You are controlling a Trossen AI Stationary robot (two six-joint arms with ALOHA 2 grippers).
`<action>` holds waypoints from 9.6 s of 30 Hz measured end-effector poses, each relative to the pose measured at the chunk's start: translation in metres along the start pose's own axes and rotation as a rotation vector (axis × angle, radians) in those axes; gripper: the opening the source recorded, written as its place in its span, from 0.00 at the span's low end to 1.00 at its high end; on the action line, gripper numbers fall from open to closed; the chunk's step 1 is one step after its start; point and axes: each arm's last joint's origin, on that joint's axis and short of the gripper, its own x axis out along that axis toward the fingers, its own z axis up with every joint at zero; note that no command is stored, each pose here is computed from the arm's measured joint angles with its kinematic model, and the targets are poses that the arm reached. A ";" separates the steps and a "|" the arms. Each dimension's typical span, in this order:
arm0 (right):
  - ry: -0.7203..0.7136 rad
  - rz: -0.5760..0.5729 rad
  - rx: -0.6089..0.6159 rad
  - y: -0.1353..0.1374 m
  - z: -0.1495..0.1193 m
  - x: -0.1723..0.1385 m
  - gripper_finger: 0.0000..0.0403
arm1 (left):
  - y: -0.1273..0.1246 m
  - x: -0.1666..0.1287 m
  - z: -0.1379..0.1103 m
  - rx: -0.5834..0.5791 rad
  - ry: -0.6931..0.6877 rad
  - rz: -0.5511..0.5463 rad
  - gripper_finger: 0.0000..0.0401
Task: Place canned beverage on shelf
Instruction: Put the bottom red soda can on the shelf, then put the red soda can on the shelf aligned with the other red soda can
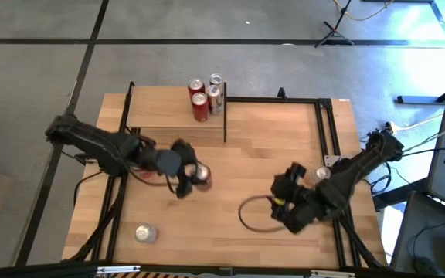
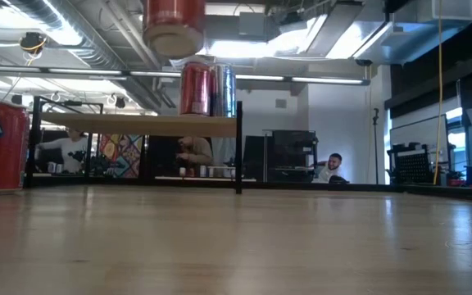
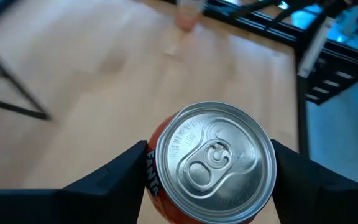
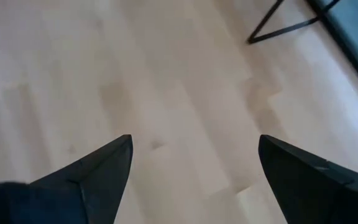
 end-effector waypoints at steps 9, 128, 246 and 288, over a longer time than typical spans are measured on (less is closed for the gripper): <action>0.097 -0.038 -0.046 -0.057 0.051 0.042 0.83 | 0.061 -0.049 0.012 0.036 -0.011 0.111 0.63; 0.046 0.542 0.217 -0.239 0.121 0.108 0.83 | 0.167 -0.112 0.020 -0.295 0.233 0.338 0.87; -0.613 0.705 0.145 -0.177 0.148 0.100 0.39 | 0.080 -0.068 0.053 -0.469 0.163 0.046 0.66; -0.562 0.793 0.079 -0.144 0.148 0.130 0.00 | 0.082 -0.068 0.070 -0.433 -0.108 0.173 0.65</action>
